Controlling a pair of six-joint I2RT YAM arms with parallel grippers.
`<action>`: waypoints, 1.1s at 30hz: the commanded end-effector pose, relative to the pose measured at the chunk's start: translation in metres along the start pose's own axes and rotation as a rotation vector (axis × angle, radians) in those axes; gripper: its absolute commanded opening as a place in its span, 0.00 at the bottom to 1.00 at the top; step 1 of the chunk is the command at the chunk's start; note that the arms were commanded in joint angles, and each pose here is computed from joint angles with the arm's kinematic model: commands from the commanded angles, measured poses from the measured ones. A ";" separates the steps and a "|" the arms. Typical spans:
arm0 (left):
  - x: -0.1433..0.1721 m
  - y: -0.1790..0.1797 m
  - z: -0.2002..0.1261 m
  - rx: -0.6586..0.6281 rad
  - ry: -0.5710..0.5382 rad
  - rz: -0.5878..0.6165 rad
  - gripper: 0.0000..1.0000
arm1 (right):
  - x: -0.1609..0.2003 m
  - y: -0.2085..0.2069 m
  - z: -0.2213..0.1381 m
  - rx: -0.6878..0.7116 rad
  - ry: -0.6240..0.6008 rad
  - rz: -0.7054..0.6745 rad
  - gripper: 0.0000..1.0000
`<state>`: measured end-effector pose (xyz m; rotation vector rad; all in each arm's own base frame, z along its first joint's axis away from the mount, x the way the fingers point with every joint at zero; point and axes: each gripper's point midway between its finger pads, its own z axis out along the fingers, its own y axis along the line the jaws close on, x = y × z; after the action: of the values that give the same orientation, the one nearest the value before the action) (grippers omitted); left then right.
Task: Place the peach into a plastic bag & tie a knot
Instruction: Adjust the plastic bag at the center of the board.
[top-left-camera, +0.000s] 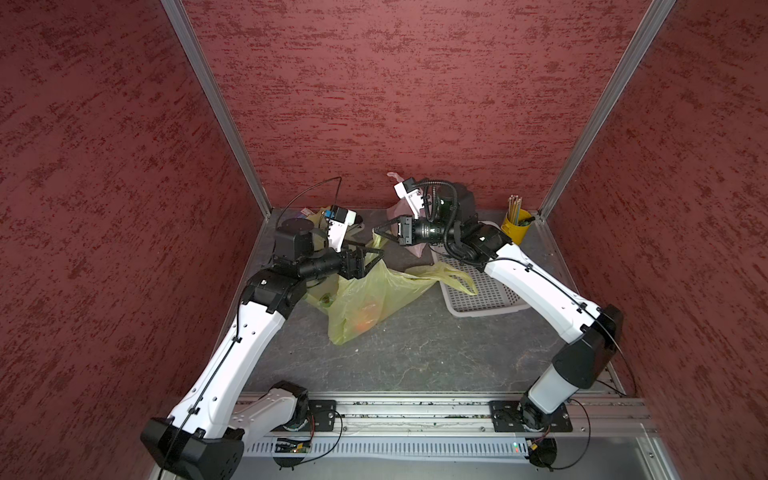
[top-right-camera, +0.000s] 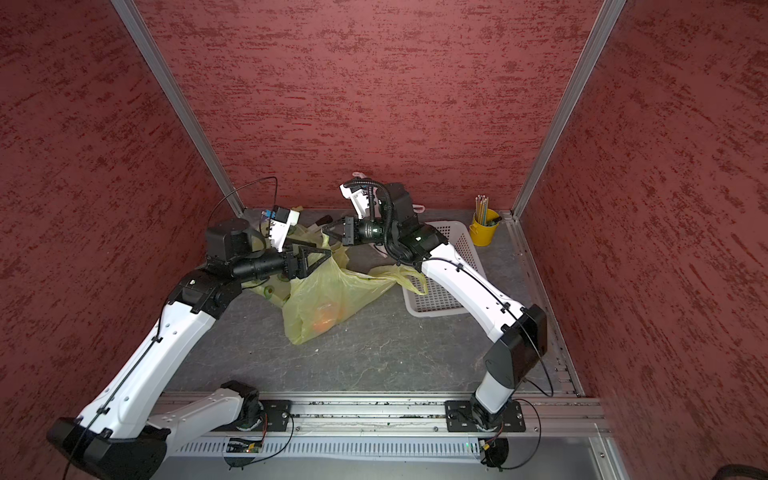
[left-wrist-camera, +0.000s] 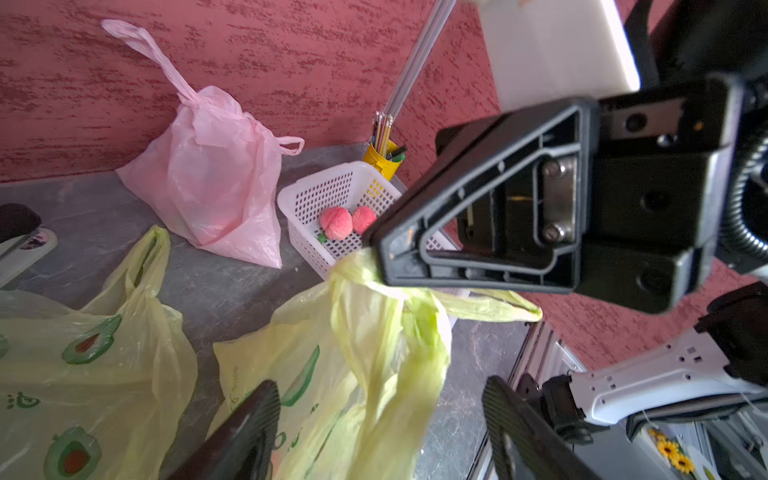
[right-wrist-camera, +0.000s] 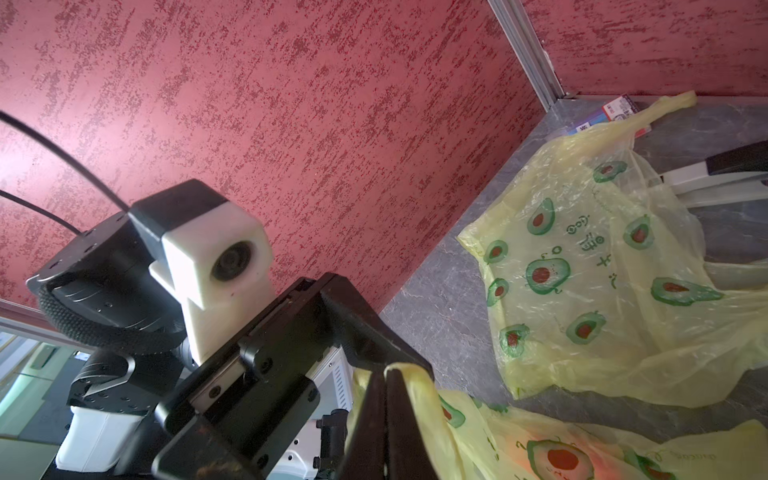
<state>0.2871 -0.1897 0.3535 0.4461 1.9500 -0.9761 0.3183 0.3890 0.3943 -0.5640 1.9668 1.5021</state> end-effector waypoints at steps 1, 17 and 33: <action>-0.017 -0.003 -0.003 0.062 -0.065 -0.008 0.78 | -0.009 0.010 0.003 -0.031 -0.029 -0.014 0.00; 0.003 -0.009 -0.003 -0.183 0.035 0.249 0.60 | -0.012 0.003 0.010 -0.023 -0.030 0.009 0.00; -0.001 0.010 0.007 -0.354 0.049 0.294 0.34 | -0.011 0.002 0.011 -0.018 -0.025 0.011 0.00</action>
<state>0.3004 -0.1912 0.3368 0.5327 2.0223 -0.4366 0.3275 0.3967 0.3829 -0.5334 1.9979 1.5190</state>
